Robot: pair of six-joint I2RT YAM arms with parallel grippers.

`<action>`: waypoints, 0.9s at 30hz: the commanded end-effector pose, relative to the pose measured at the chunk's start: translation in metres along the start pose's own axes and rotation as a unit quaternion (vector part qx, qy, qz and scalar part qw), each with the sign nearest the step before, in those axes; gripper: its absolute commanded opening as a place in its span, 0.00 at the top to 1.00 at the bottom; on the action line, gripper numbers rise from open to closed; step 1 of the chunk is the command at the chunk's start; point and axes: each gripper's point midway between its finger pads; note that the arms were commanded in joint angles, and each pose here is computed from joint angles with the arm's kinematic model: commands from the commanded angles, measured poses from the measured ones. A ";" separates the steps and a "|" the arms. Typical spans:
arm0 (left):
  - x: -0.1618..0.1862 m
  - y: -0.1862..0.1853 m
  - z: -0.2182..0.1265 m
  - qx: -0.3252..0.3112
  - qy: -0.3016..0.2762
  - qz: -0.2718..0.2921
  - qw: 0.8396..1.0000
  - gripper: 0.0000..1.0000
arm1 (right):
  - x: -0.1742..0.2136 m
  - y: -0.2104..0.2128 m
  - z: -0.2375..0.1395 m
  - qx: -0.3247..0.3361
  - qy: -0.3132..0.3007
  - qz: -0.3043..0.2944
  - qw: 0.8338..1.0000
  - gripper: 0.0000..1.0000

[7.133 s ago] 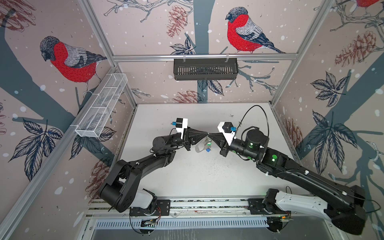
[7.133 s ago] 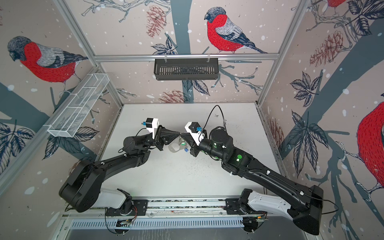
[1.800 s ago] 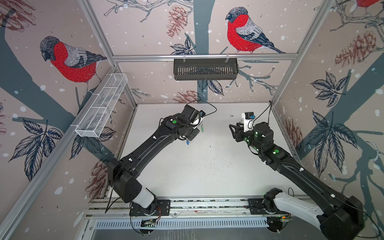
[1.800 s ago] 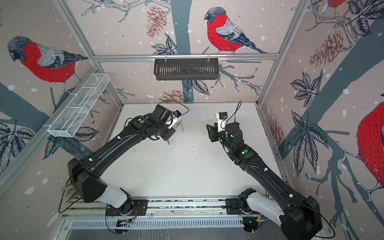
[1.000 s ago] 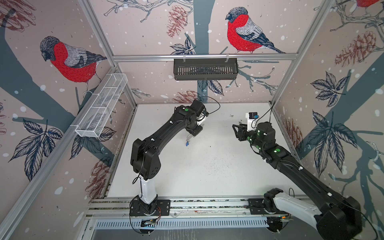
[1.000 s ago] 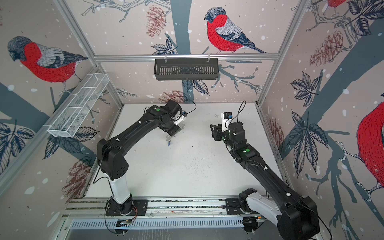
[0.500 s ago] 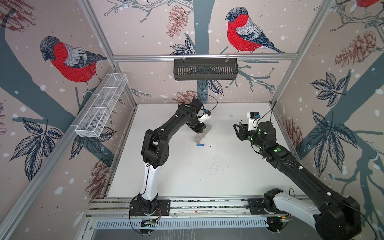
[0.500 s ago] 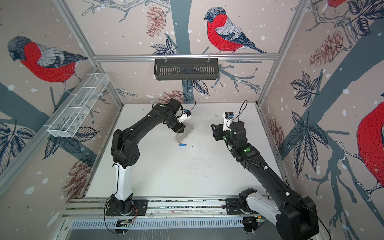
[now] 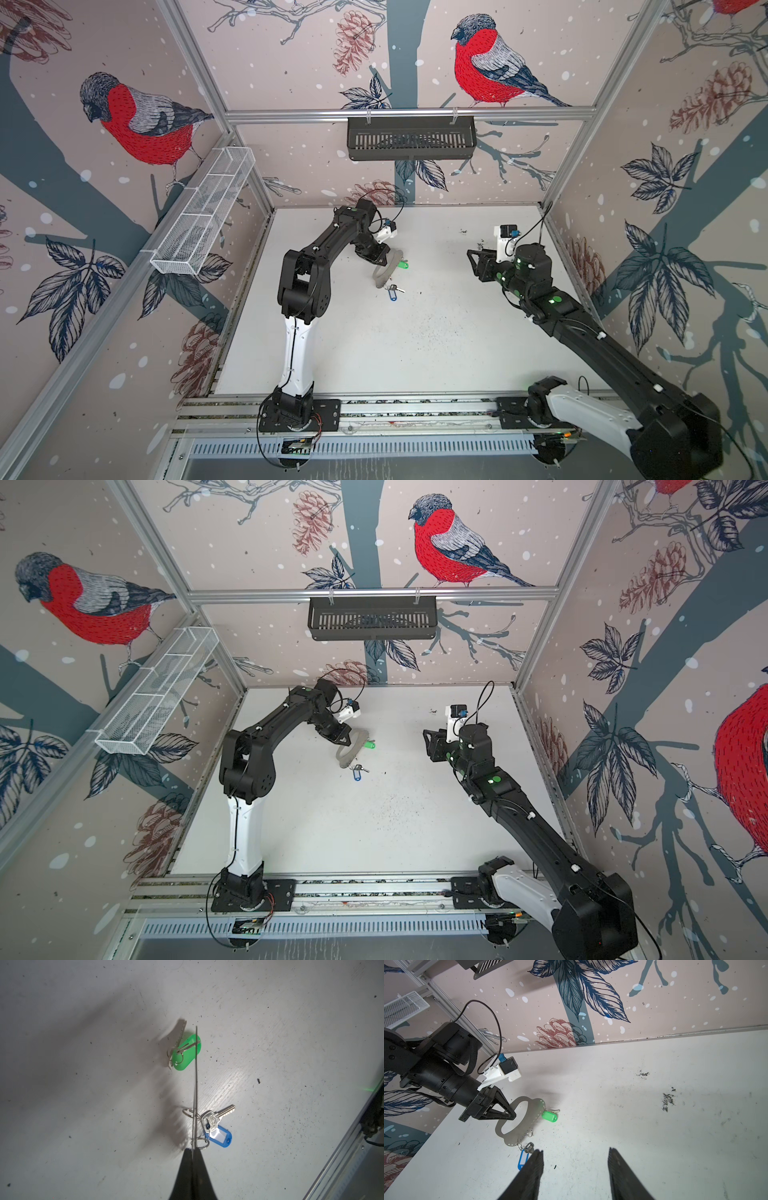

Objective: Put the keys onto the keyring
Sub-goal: 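Lower the plate with the left gripper onto the table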

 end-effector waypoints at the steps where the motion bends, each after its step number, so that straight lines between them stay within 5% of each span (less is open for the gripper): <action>1: 0.008 0.014 0.008 0.007 -0.002 0.001 1.000 1.00 | -0.003 0.002 0.000 -0.002 -0.004 0.002 1.000 0.47; 17: 0.047 0.080 0.013 0.002 -0.013 -0.064 0.998 0.99 | -0.008 0.003 -0.009 0.003 -0.008 0.002 1.000 0.47; 27: 0.063 0.104 0.015 -0.014 -0.010 -0.098 0.995 0.70 | -0.007 0.001 -0.010 0.010 -0.006 0.001 1.000 0.47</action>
Point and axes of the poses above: each gripper's point midway between its finger pads, its own z axis out along the fingers, its own y axis along the line the jaws close on, x = y × z, and after that the axes turned 15 degrees about z, right-handed
